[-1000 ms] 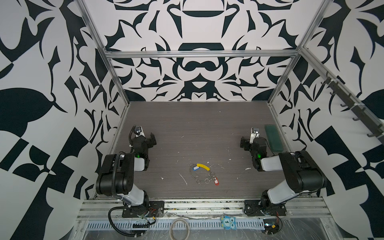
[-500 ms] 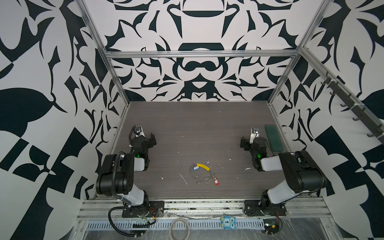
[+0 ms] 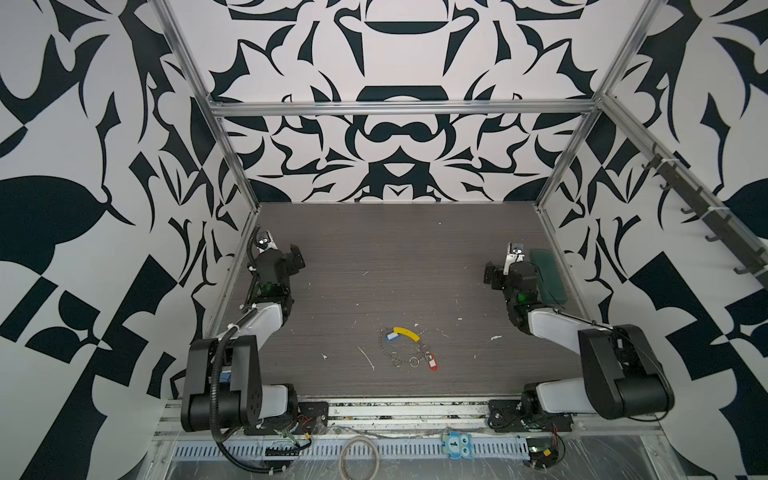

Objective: Remove the keys from the keyring
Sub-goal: 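Move the left gripper toward the keyring while the right gripper moves toward it too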

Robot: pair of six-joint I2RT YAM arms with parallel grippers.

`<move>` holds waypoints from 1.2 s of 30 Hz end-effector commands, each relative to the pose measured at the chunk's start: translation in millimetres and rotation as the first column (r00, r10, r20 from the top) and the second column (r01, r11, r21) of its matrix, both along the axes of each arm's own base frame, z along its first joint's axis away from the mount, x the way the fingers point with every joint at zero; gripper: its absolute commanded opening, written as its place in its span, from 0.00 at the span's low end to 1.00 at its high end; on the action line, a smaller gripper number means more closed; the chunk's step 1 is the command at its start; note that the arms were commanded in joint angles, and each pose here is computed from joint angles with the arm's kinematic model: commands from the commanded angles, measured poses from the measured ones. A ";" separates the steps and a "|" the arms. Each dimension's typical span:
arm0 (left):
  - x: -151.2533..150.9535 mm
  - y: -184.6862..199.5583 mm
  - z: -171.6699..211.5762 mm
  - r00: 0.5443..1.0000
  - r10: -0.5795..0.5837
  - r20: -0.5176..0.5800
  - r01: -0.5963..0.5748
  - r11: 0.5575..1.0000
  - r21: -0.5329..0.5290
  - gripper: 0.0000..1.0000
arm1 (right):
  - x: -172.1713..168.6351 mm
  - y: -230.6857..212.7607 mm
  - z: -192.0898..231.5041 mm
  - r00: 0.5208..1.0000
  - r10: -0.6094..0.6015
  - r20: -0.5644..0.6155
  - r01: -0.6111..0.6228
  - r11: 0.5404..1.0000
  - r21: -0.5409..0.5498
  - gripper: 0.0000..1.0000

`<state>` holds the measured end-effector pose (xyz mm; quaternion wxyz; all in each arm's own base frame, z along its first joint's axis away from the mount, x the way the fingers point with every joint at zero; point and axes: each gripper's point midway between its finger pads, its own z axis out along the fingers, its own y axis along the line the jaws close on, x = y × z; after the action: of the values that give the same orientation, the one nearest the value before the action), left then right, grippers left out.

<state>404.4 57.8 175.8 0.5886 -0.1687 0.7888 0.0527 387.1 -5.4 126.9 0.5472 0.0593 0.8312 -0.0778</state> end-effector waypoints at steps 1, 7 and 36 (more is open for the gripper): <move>-15.8 2.1 5.0 0.998 0.062 0.001 -0.062 0.990 -0.123 0.99 | -7.4 -2.4 20.5 0.998 -0.058 -0.004 0.058 0.998 0.009 1.00; -69.5 44.2 -5.8 0.850 0.516 -0.104 -0.479 0.675 -0.561 0.99 | -20.9 -5.9 35.6 0.958 -0.281 -0.061 0.280 0.868 0.409 1.00; -171.6 -263.4 -12.2 0.669 -0.743 0.027 0.584 0.502 -0.638 0.94 | -127.1 148.5 -34.0 0.870 0.376 -0.320 -0.152 0.821 0.551 0.77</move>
<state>243.3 -189.2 173.8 0.3768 -0.0776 0.8126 -0.4378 263.6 140.9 93.1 0.3246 0.0801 0.9192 0.2079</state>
